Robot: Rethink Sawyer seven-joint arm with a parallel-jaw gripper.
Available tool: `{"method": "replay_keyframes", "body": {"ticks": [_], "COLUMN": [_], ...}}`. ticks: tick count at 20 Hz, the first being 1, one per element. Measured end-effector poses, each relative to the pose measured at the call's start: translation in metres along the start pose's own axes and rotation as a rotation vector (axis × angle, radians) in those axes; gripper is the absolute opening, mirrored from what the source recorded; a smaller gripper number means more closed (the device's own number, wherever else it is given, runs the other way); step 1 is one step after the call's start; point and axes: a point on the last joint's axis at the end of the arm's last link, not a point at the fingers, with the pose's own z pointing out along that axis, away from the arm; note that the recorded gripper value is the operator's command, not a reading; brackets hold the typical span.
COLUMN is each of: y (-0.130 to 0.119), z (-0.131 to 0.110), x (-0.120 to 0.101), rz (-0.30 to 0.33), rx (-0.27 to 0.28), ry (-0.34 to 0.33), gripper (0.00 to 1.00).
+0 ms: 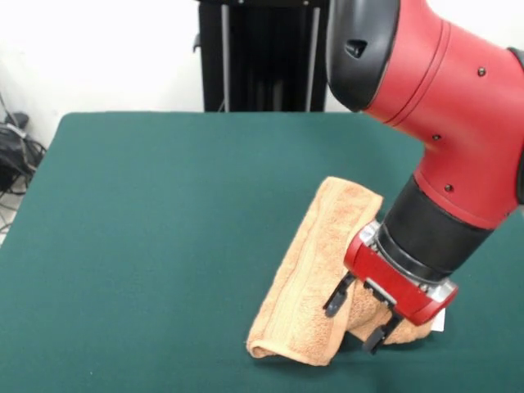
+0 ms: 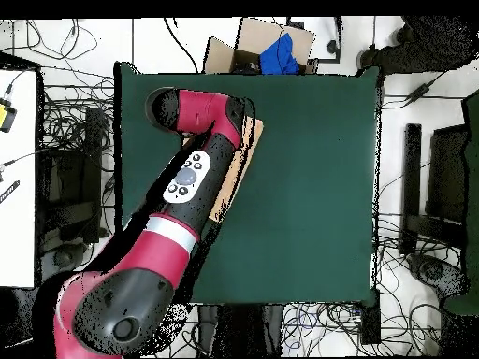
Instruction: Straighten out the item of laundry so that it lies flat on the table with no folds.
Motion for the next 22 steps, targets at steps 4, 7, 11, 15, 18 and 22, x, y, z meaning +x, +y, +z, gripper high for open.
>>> {"method": "replay_keyframes", "body": {"ticks": [4, 7, 11, 15, 18, 22], "y": [0.001, 0.001, 0.003, 0.006, 0.003, -0.003], "z": [-0.001, -0.005, -0.019, -0.031, -0.039, -0.041], "x": [-0.002, -0.005, -0.013, -0.02, -0.026, -0.031], "rz": [0.005, 0.009, 0.017, 0.025, 0.013, -0.01], "rx": [-0.01, -0.015, -0.033, -0.051, -0.042, -0.025], "ry": [-0.002, -0.005, -0.014, -0.021, -0.045, -0.07], "gripper": [1.0, 1.0, 1.0, 1.0, 1.0, 1.0]}}
